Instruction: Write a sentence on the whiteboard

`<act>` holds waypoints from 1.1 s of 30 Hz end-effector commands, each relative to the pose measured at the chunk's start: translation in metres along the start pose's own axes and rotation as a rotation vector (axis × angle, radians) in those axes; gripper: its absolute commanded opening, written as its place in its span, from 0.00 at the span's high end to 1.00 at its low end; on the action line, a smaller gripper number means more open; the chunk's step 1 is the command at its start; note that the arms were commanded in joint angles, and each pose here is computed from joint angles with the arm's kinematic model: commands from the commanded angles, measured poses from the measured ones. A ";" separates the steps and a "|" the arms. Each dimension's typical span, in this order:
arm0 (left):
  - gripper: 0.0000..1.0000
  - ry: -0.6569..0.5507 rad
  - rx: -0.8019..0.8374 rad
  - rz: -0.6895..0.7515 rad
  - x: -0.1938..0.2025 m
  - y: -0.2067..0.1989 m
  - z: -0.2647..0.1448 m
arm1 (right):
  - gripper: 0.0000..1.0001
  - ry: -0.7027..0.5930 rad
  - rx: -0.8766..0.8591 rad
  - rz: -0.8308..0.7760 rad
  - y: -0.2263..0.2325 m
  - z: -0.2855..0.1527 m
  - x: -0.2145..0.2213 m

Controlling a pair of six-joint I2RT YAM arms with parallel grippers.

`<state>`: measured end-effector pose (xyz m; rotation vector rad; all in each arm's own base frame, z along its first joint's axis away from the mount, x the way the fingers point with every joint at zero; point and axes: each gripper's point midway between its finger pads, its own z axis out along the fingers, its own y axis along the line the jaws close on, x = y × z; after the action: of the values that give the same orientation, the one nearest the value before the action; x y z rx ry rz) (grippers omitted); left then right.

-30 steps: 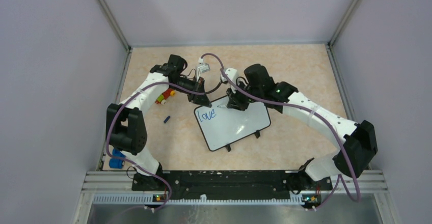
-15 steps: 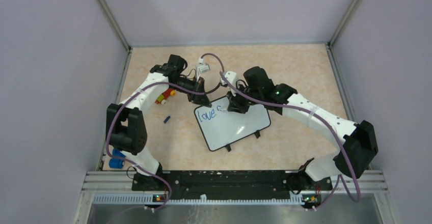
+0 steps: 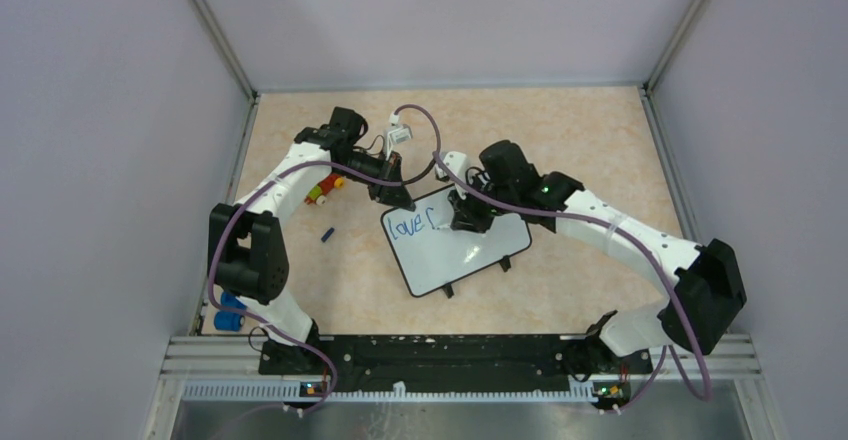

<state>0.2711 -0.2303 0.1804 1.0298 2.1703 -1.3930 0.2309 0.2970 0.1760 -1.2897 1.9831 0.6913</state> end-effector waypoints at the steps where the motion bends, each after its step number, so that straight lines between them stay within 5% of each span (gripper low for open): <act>1: 1.00 -0.004 0.043 0.045 -0.006 -0.012 0.004 | 1.00 -0.021 0.001 -0.034 0.003 0.003 -0.008; 17: 1.00 -0.007 0.044 0.049 -0.006 -0.014 0.003 | 1.00 -0.129 -0.016 -0.054 0.011 -0.011 -0.053; 33: 1.00 -0.002 0.042 0.042 -0.005 -0.011 0.004 | 1.00 -0.092 0.067 -0.046 -0.013 -0.003 -0.043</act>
<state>0.2701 -0.2306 0.1812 1.0285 2.1685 -1.4024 0.2361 0.3120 0.1906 -1.2834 1.9397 0.6849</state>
